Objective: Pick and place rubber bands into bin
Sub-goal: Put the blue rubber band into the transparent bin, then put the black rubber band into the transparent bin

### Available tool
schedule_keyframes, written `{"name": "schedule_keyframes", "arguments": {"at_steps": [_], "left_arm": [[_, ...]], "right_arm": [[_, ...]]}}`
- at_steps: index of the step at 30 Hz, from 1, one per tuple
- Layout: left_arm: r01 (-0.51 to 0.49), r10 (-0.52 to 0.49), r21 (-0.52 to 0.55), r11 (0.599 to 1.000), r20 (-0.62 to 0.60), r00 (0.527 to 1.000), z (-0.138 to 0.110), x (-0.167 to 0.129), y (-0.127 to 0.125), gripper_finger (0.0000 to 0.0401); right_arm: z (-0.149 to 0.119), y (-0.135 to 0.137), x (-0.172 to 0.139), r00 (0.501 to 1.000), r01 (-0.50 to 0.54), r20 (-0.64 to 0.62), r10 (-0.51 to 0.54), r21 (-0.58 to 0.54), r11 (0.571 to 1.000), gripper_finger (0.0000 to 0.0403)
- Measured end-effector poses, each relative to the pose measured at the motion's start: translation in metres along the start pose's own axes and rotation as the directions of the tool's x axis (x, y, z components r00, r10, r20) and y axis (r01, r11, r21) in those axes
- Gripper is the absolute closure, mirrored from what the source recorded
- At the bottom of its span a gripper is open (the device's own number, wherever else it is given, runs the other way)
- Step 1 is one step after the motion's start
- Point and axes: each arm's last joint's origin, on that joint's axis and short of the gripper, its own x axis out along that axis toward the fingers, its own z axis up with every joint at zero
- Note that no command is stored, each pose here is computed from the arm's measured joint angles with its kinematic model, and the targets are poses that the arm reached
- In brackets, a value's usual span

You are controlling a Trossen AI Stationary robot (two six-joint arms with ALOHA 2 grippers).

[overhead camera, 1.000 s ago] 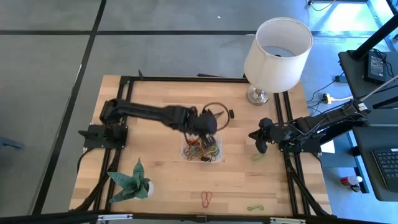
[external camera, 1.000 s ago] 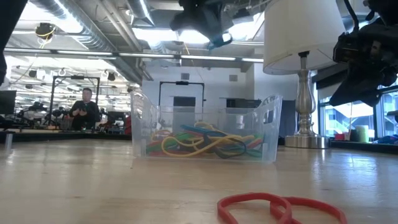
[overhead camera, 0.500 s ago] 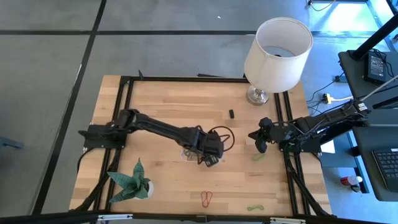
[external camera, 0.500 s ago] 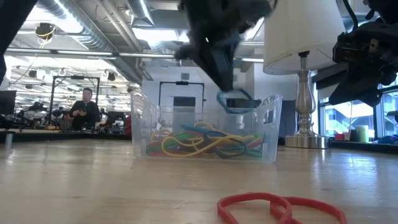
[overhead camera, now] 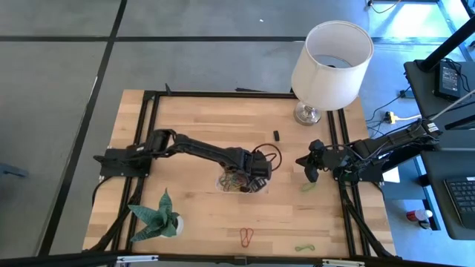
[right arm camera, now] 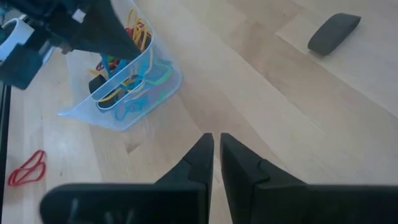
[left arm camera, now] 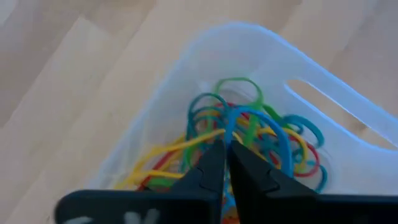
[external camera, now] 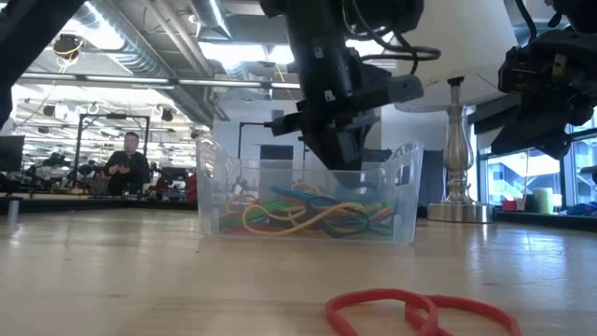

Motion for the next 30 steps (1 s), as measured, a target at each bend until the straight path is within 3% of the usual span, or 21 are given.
{"name": "schedule_keyframes", "arguments": {"at_steps": [6,13,18,23,30], "left_arm": [[0.024,-0.025,-0.023,0.999,-0.017,1.0,0.006,-0.002,0.006,0.0329],[0.095,-0.091,0.05,0.994,-0.079,0.993,0.004,-0.002,0.005,0.0291],[0.088,-0.081,0.071,0.994,-0.09,0.993,0.004,-0.004,0.007,0.0299],[0.059,-0.05,0.091,0.994,-0.102,0.994,0.003,-0.024,0.015,0.0313],[0.005,-0.009,0.183,0.983,0.022,1.0,0.01,-0.068,0.026,0.0349]], "right_arm": [[0.0,0.0,0.0,1.0,0.0,-0.001,0.0,-0.003,1.0,0.037],[0.0,0.0,0.0,1.0,0.001,-0.001,-0.001,-0.006,1.0,0.037],[0.0,0.0,0.0,1.0,0.001,-0.001,-0.001,-0.007,1.0,0.037],[0.0,0.001,0.0,1.0,-0.005,0.004,0.005,-0.004,1.0,0.037],[0.006,0.005,0.001,0.997,-0.025,0.079,0.023,0.024,0.999,0.037]]}}
